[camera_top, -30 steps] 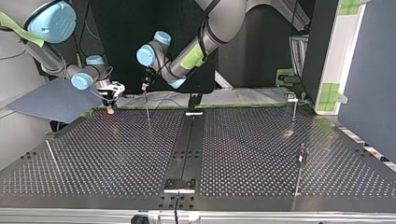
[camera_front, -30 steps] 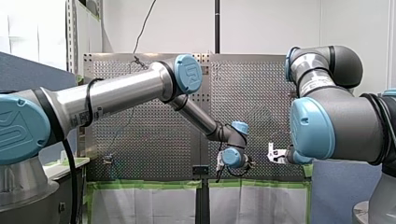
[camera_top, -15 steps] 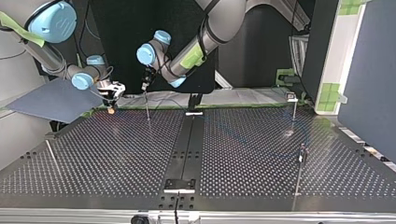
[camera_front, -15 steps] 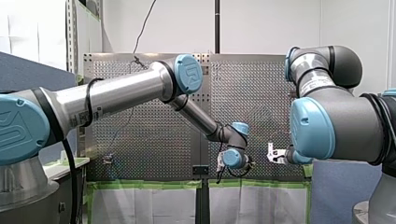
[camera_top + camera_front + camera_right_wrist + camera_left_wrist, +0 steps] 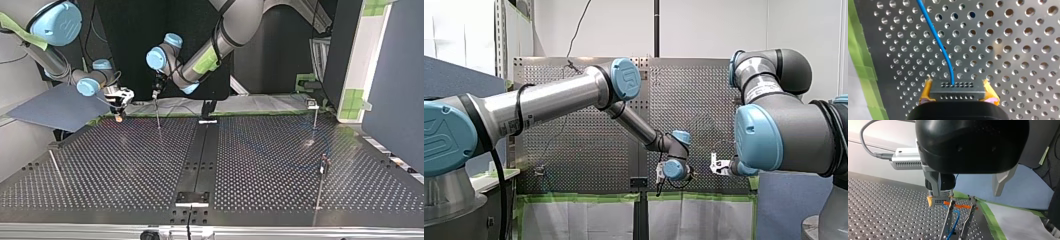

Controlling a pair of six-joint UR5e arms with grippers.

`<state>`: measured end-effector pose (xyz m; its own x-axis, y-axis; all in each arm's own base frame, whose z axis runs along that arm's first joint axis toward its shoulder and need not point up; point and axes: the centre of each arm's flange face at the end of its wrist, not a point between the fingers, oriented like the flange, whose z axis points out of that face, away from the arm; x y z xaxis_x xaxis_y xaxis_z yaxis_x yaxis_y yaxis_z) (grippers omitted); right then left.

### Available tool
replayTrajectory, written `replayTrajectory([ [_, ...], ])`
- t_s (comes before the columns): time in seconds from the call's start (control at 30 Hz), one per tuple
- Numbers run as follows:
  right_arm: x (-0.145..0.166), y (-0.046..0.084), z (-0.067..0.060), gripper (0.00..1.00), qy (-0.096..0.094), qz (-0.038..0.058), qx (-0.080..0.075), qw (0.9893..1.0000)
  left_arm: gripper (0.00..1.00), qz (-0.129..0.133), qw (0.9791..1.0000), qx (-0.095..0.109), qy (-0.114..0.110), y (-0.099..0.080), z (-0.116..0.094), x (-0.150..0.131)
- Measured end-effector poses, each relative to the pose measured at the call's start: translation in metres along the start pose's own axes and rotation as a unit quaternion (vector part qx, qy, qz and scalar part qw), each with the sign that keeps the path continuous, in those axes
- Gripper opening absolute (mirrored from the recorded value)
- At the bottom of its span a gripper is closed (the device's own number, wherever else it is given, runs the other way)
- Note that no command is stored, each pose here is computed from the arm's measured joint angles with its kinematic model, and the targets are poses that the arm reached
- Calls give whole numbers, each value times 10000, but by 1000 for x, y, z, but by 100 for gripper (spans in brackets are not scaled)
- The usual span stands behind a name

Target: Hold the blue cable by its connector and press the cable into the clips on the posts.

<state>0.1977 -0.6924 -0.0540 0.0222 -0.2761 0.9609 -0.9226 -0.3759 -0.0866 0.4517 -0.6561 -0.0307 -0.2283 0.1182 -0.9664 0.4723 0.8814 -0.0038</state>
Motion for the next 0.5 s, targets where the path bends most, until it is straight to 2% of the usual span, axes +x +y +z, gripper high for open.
replayTrajectory([
  [0.5,0,-1,0,0,-12,-1,12,10000,100,18,10000,-66,45,4,-1,5],
])
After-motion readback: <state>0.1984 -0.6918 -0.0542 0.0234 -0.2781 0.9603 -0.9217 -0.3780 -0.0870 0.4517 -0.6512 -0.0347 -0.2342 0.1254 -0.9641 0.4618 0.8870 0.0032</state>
